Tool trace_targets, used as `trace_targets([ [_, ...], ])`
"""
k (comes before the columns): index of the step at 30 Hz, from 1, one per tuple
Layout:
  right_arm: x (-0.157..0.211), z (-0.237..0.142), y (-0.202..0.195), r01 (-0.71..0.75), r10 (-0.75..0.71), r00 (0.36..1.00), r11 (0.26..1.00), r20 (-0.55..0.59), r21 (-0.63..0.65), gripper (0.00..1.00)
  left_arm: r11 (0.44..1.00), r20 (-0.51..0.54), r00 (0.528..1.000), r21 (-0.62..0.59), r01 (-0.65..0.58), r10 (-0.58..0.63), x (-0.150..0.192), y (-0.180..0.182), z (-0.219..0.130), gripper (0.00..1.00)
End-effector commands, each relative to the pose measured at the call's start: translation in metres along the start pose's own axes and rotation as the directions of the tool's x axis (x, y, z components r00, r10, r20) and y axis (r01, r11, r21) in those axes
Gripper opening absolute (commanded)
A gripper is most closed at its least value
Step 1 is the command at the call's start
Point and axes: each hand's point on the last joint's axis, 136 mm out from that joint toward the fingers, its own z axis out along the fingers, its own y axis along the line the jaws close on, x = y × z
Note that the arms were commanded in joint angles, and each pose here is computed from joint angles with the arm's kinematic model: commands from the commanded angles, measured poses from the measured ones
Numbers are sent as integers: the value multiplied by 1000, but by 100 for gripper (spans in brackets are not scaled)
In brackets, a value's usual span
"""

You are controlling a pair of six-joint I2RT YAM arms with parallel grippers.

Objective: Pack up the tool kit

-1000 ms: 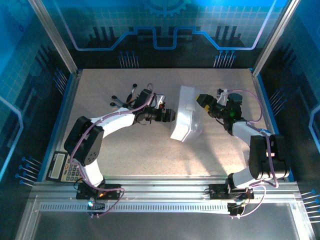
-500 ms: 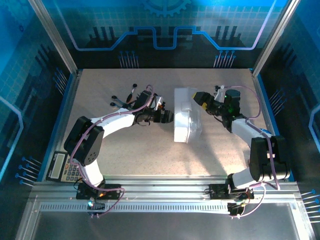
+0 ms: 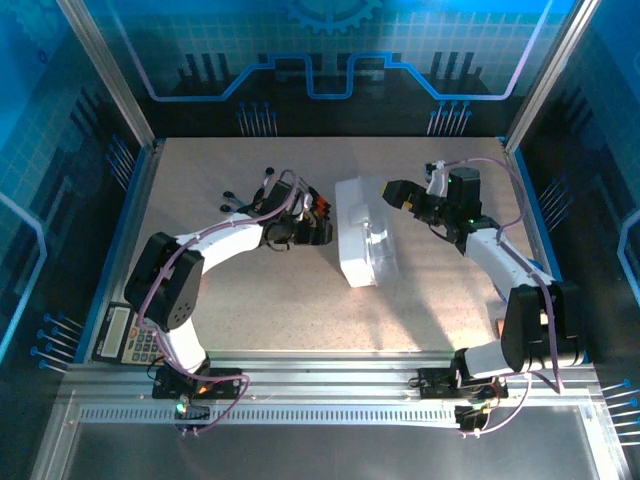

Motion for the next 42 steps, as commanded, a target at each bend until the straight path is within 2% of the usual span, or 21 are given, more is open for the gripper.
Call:
trace_targets([
  [1,8,-4,3,59,-57,997,998,-54,34,100,998,45,998,-45,-32,34,-15,-1,-27,99],
  [5,17,2,1,88,-80,989,994,-126,61,100,998,77,996,-42,-42,45,-24,-5,-48,100],
  [8,23,10,-5,101,-84,982,991,-172,92,100,997,113,993,65,-30,22,-38,-24,-72,99],
  [12,25,21,-8,89,-70,978,992,-194,93,100,968,144,989,251,-11,-26,-57,-62,-105,99],
  [15,25,28,-11,78,-56,977,992,-204,103,99,919,138,989,394,-3,-56,-69,-93,-119,99],
  [17,24,32,-14,67,-43,977,992,-207,109,96,858,110,990,514,22,-91,-75,-115,-120,99],
  [19,23,36,-15,58,-33,978,992,-207,114,96,810,65,990,583,64,-124,-78,-131,-114,99],
  [25,18,42,-16,46,-24,982,992,-186,115,94,798,-14,989,590,127,-147,-68,-145,-90,99],
  [34,19,51,-17,23,-4,983,994,-182,102,89,800,-77,988,581,152,-131,-55,-158,-67,99],
  [42,19,45,-18,30,-11,987,993,-159,116,88,862,-71,992,490,129,-107,-53,-150,-55,99],
])
